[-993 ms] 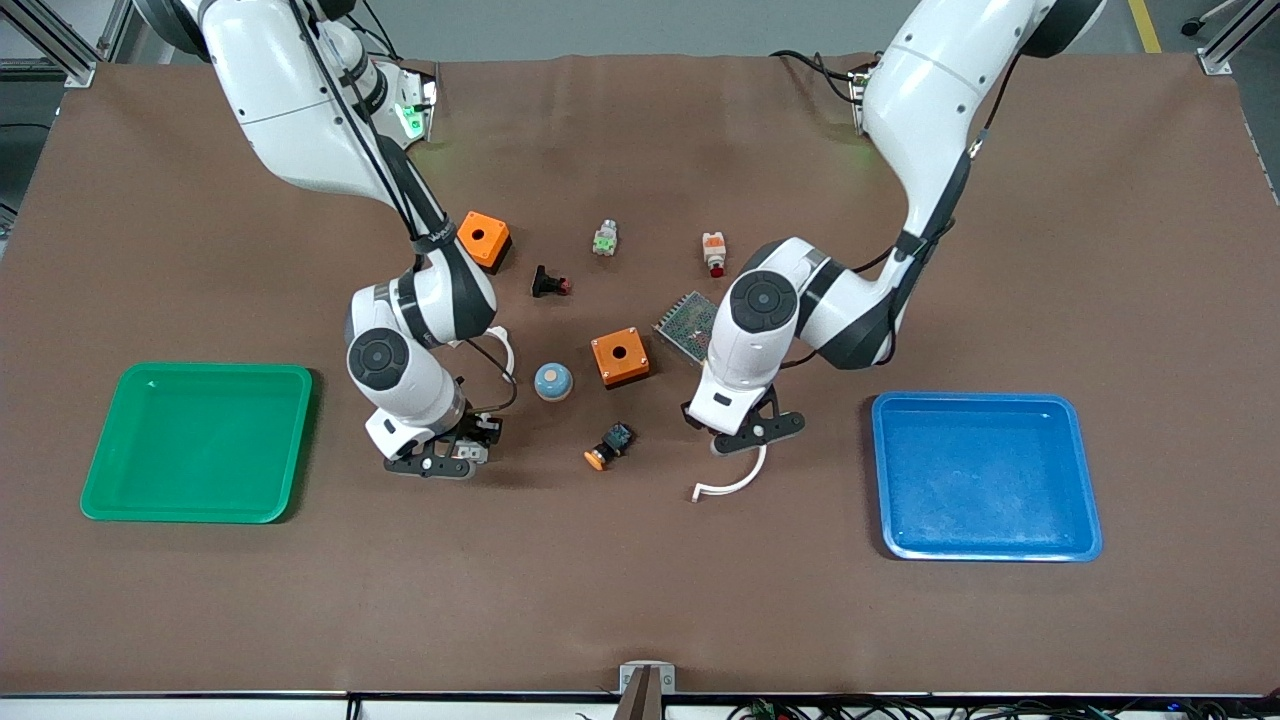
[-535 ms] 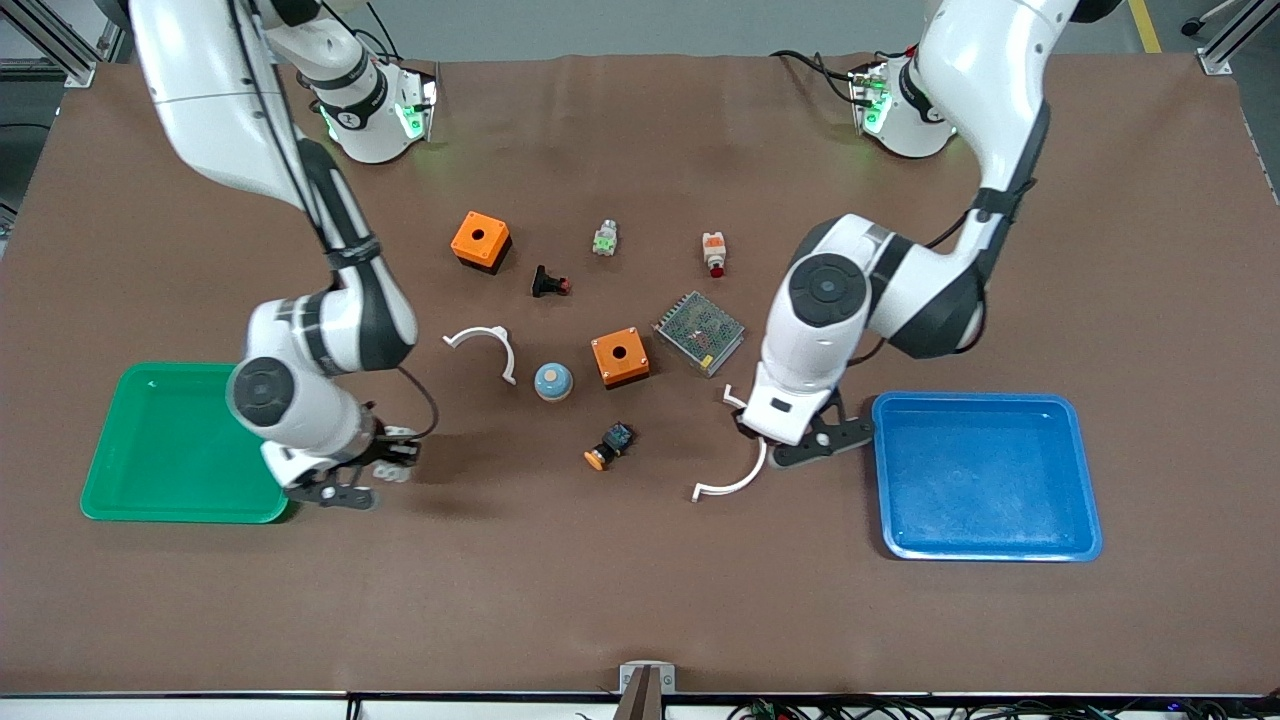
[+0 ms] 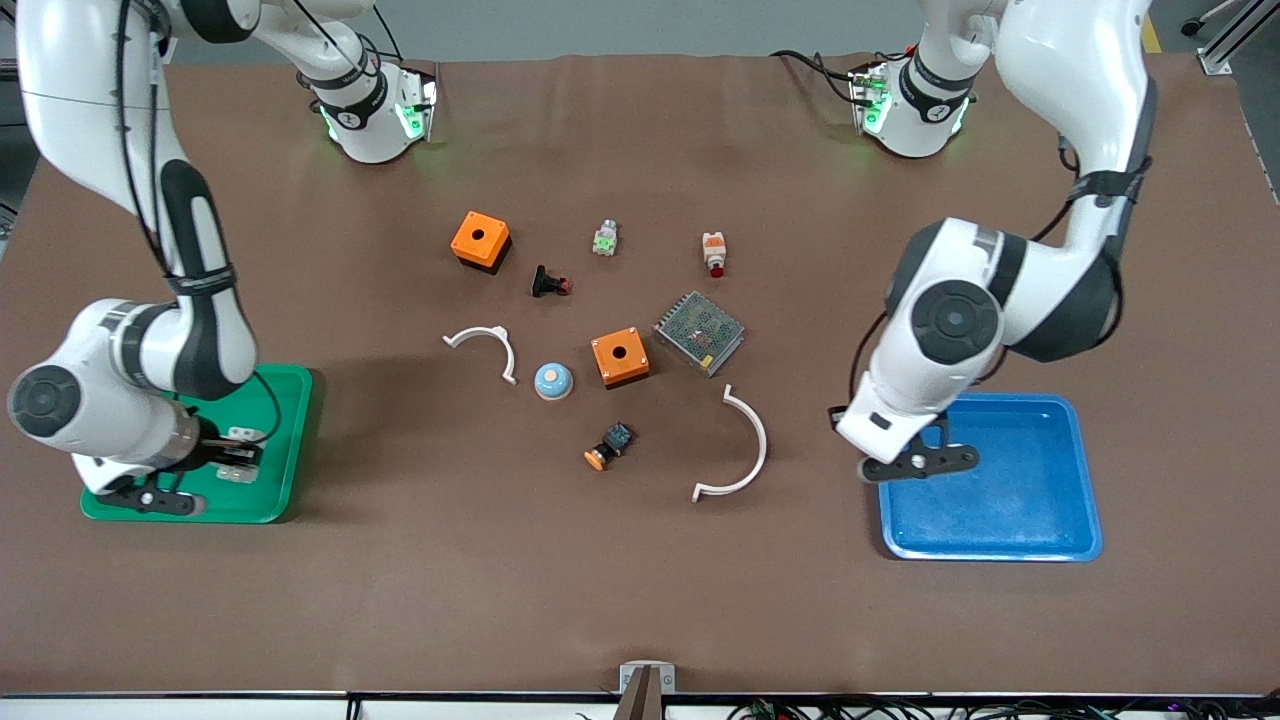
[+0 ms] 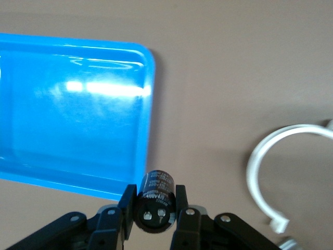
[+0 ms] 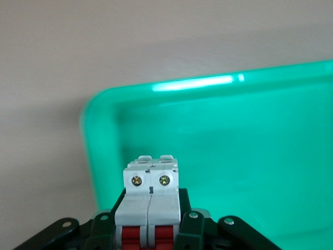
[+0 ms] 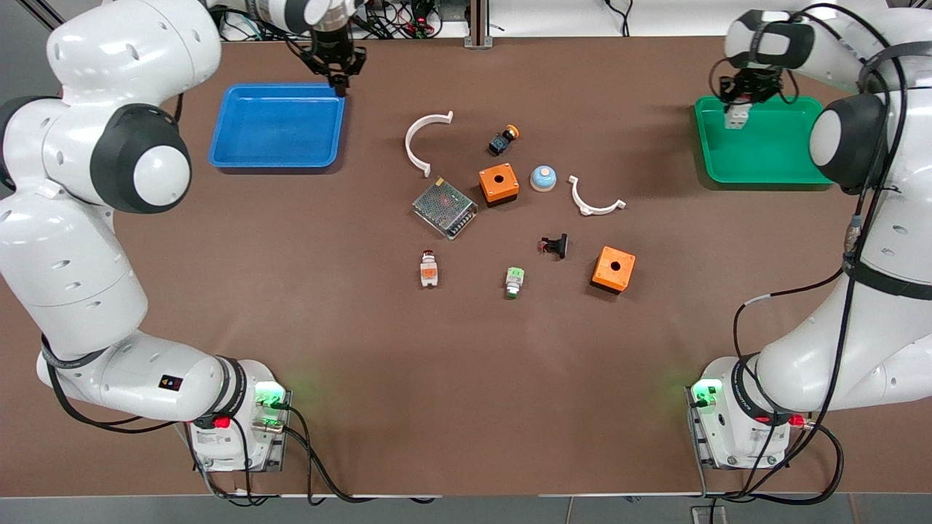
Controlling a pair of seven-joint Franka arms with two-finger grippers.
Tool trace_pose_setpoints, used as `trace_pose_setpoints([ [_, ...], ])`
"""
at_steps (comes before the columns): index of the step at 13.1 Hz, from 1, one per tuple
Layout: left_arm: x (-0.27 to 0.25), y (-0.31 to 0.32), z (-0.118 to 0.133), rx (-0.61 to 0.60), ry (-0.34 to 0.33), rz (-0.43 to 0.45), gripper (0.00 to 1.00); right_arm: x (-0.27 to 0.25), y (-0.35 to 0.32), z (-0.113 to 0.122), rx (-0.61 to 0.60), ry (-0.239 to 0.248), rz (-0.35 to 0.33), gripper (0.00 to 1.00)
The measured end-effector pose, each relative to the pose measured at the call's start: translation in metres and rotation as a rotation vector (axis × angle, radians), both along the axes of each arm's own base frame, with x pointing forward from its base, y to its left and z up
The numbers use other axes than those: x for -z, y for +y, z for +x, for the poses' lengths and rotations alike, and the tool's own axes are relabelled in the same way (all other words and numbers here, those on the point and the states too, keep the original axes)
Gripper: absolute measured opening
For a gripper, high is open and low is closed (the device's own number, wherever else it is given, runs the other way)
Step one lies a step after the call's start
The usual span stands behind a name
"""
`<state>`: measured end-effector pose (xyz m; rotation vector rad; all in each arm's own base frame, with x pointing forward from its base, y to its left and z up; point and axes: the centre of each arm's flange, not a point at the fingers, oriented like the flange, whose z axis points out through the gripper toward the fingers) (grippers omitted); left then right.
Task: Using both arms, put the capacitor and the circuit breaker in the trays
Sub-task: 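Carry the capacitor to the blue tray while the right gripper carries the breaker, then lower the capacitor into the blue tray while the right gripper lowers the breaker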
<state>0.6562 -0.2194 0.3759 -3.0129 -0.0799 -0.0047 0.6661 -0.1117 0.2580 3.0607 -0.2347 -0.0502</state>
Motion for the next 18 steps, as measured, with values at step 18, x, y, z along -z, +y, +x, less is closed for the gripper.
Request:
trace_pose_setpoints([
  [18, 0.038, 0.173, 0.029, 0.352, 0.143, -0.029, 0.34, 0.044, -0.094, -0.049, -0.053, -0.072, 0.054, 0.4],
])
